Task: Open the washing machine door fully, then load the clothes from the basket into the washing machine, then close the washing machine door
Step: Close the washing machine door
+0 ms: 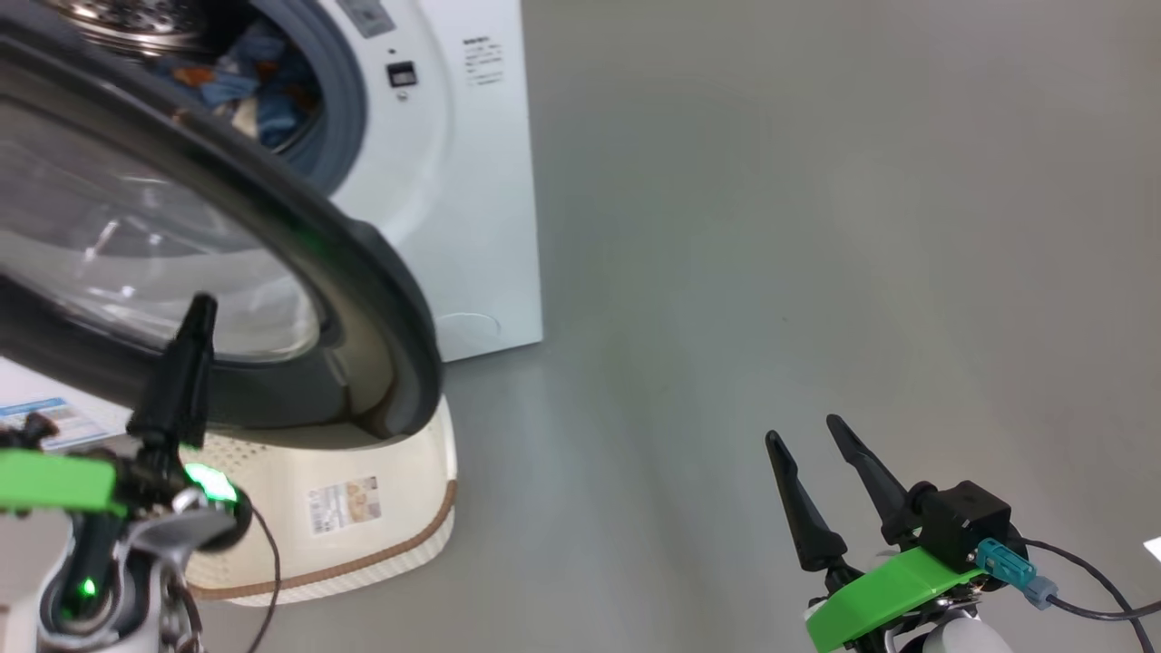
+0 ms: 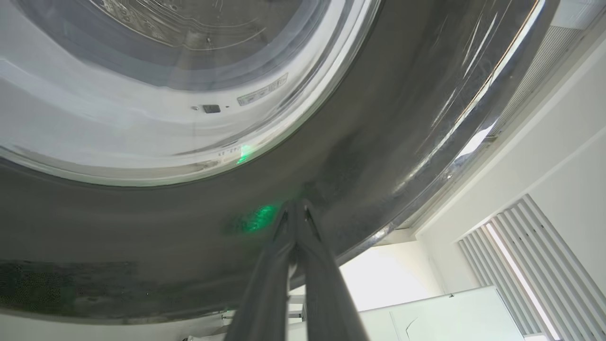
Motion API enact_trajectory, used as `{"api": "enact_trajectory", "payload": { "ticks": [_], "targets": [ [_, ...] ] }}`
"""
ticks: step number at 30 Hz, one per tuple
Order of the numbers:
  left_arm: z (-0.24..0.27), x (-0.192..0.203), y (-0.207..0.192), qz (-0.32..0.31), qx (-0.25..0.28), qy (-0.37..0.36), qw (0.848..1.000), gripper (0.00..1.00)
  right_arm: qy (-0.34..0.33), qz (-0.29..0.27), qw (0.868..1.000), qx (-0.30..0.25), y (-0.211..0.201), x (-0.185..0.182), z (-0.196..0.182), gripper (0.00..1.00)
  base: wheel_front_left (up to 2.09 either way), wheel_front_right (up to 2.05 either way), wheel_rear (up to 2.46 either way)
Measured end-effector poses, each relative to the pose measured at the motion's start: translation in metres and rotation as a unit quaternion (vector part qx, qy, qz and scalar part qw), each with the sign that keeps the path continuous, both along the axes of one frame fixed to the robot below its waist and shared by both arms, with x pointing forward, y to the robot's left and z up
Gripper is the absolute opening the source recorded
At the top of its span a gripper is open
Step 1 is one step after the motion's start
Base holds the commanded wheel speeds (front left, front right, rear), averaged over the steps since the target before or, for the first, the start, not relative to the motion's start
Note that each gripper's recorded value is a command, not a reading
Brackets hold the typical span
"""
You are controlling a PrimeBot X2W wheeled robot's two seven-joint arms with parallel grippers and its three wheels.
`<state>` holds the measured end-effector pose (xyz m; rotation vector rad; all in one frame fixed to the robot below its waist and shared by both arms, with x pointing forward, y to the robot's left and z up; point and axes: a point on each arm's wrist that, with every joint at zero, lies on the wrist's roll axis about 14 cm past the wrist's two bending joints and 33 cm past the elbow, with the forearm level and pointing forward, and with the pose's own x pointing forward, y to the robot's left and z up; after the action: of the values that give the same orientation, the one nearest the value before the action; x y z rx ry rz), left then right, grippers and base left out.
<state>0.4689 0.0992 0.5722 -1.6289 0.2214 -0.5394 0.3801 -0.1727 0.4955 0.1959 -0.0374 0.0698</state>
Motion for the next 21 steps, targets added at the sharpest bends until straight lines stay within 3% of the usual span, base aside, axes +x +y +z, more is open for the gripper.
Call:
{"api": "enact_trajectory", "payload": {
  "ticks": [10, 11, 12, 13, 18, 21],
  "targets": [
    [0.000, -0.036, 0.036, 0.060, -0.011, 0.001, 0.998, 0.00, -0.016, 0.031, 0.999, 0.004, 0.021, 0.002, 0.010, 1.00, 0.00, 0.00, 0.00],
    [-0.002, -0.039, 0.040, 0.068, -0.013, 0.005, 0.998, 0.06, -0.018, 0.034, 0.999, 0.005, 0.023, 0.003, 0.011, 1.00, 0.00, 0.00, 0.00],
    [-0.003, -0.042, 0.044, 0.078, -0.014, 0.008, 0.997, 0.60, -0.019, 0.037, 0.999, 0.005, 0.025, 0.003, 0.012, 1.00, 0.00, 0.00, 0.00],
    [-0.005, -0.045, 0.048, 0.085, -0.013, 0.010, 0.996, 1.00, -0.019, 0.039, 0.999, 0.005, 0.027, 0.003, 0.012, 1.00, 0.00, 0.00, 0.00],
    [-0.006, -0.054, 0.067, 0.130, -0.010, 0.013, 0.991, 1.00, -0.018, 0.048, 0.999, 0.006, 0.033, 0.001, 0.012, 1.00, 0.00, 0.00, 0.00],
    [-0.003, -0.058, 0.078, 0.168, 0.045, 0.001, 0.985, 1.00, -0.020, 0.052, 0.998, 0.007, 0.036, 0.002, 0.013, 1.00, 0.00, 0.00, 0.00]
  ]
}}
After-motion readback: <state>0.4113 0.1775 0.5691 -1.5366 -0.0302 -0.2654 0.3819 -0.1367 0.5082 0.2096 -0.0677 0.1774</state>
